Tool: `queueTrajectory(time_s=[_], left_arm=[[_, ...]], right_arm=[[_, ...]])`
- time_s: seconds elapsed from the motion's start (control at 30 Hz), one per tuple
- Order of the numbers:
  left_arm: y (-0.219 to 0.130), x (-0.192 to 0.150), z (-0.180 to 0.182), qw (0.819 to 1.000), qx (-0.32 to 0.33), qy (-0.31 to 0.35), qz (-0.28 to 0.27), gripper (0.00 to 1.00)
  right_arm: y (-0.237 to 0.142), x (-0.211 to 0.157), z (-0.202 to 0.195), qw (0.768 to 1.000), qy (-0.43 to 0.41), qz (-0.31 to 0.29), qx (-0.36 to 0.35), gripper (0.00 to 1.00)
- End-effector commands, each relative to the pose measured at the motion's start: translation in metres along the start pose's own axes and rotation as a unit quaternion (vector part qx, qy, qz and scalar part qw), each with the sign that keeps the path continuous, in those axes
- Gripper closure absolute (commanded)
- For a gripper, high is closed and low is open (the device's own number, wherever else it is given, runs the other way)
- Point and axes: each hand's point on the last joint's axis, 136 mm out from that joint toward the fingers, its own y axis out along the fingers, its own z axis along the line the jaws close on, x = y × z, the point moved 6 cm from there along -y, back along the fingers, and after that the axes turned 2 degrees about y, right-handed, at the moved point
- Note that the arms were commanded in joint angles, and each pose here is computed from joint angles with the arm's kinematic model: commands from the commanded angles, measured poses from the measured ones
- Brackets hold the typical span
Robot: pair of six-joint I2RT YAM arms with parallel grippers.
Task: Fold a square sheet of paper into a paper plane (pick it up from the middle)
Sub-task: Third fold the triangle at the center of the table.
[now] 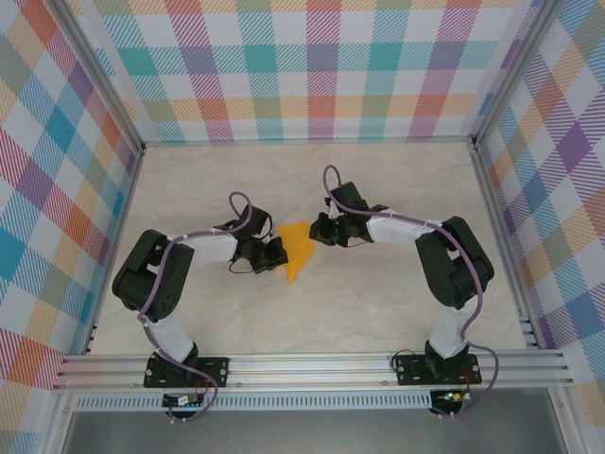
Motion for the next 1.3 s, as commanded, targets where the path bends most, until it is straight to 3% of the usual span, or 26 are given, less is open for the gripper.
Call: queueTrajectory(time_s=[0.0, 0.57, 0.9, 1.27], left_arm=[[0.007, -0.011, 0.022, 0.998, 0.062, -0.012, 0.018, 0.99], [0.001, -0.009, 0.013, 0.999, 0.041, -0.003, 0.01, 0.99], [-0.036, -0.004, -0.03, 0.998, -0.056, 0.035, -0.024, 0.93], [-0.013, -0.027, -0.033, 0.998, -0.046, 0.036, 0.03, 0.97]], right_arm=[[0.017, -0.023, -0.003, 0.999, 0.017, 0.049, 0.014, 0.93], [0.05, -0.04, -0.021, 0.995, 0.047, 0.081, -0.017, 0.94], [0.05, -0.045, -0.032, 0.994, 0.059, 0.081, -0.041, 0.95], [0.051, -0.045, -0.035, 0.993, 0.068, 0.081, -0.053, 0.95]])
